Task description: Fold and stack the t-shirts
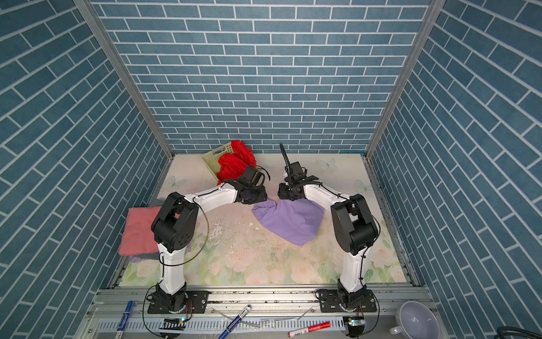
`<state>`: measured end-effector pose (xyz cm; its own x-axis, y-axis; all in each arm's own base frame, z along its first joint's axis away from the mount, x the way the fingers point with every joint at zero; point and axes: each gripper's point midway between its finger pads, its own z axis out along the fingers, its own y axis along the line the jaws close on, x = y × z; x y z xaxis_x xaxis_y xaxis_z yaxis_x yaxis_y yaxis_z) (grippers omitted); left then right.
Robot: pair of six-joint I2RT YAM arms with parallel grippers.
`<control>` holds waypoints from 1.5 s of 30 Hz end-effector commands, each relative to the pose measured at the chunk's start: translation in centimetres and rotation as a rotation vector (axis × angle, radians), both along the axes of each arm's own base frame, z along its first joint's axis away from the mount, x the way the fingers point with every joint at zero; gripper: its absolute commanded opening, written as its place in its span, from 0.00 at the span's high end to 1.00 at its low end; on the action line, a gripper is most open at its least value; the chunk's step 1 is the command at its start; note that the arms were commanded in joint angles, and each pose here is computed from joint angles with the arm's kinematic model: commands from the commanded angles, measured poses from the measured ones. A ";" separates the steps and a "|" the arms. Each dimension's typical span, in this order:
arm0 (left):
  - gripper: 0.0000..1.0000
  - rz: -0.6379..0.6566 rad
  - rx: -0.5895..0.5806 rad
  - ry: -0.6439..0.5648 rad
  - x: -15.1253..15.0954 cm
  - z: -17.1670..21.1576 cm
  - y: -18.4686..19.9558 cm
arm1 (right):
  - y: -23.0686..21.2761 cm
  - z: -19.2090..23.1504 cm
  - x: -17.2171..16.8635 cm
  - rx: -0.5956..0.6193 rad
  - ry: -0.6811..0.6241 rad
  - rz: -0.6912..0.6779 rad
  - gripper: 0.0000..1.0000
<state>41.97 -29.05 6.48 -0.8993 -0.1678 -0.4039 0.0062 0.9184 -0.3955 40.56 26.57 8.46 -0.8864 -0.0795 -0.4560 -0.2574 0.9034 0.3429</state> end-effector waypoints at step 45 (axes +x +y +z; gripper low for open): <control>0.34 0.335 0.048 0.000 -9.8 7.0 16.9 | -8.6 6.7 0.5 -0.041 -0.199 -0.252 0.25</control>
